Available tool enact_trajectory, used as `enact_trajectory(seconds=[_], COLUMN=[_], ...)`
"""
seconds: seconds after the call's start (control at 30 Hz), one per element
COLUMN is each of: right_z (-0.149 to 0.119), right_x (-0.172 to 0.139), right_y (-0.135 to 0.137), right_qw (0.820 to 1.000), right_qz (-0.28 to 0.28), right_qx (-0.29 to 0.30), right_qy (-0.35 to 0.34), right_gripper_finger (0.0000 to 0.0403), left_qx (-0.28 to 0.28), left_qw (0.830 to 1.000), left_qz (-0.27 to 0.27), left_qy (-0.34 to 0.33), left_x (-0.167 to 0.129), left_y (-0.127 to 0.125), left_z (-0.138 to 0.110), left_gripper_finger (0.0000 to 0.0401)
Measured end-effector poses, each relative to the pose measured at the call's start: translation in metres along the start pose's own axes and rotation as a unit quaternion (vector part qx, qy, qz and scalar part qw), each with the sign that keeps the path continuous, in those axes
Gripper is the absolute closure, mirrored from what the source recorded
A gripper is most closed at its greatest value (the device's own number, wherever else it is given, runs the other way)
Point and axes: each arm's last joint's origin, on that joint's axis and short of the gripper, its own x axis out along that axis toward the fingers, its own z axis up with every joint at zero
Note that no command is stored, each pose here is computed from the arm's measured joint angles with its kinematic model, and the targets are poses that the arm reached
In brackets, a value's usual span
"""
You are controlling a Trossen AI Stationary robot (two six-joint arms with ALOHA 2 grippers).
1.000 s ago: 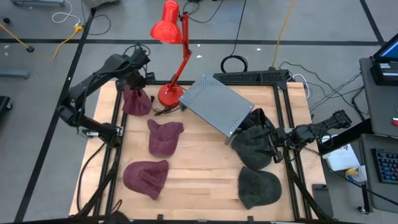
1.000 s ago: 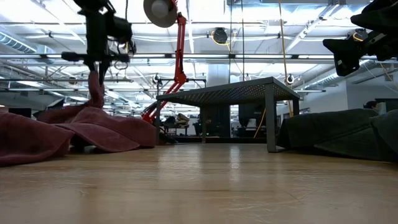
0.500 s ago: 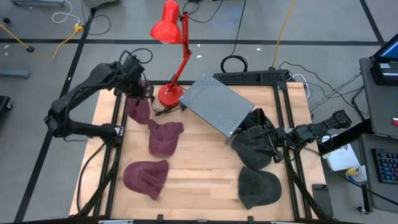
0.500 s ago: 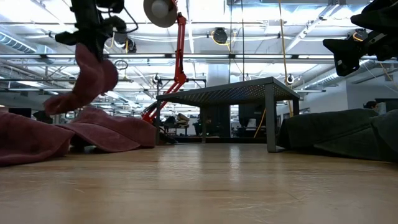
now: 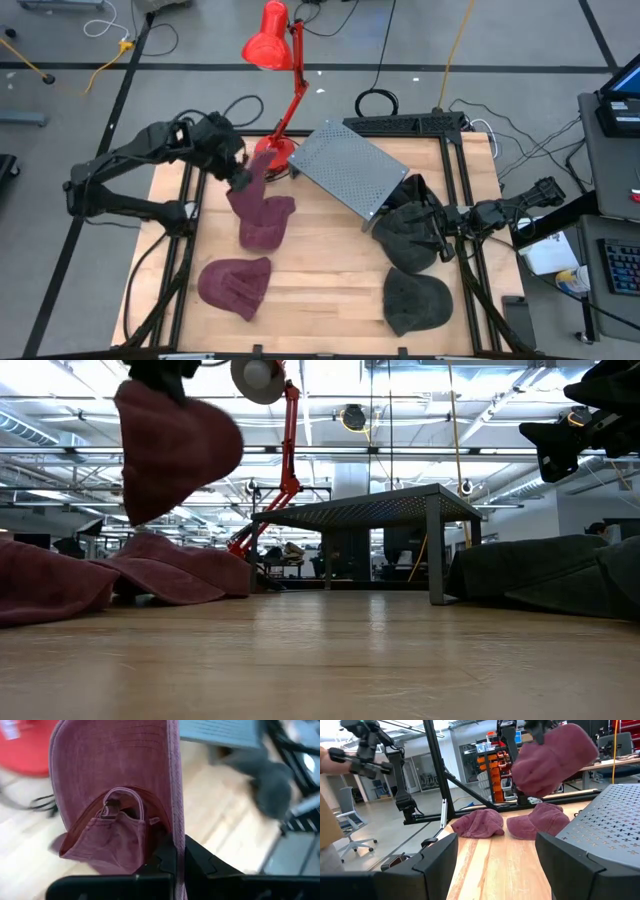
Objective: Pick & Place hat
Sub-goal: Put the red cap on the shelf
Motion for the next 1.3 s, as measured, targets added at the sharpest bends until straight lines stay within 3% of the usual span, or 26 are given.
enact_trajectory(seconds=[0.3,0.63,0.9,1.3], right_z=[0.0,0.0,0.0,0.0], right_x=[0.0,0.0,0.0,0.0], right_y=[0.0,0.0,0.0,0.0], right_qw=[1.0,1.0,1.0,1.0], right_qz=[0.0,0.0,0.0,0.0], right_qx=[0.0,0.0,0.0,0.0], right_qy=[0.0,0.0,0.0,-0.001], right_gripper_finger=[0.014,0.014,0.014,0.014], left_qx=[0.136,0.235,0.233,0.221], left_qw=[0.985,0.937,0.9,0.869], left_qz=[-0.108,-0.248,-0.321,-0.34], left_qy=[0.005,-0.074,-0.179,-0.284], left_x=[0.005,-0.007,-0.023,-0.009], left_y=[-0.049,-0.109,-0.144,-0.184], left_z=[-0.022,-0.052,-0.069,-0.078], left_gripper_finger=[0.0393,0.0393,0.0393,0.0393])
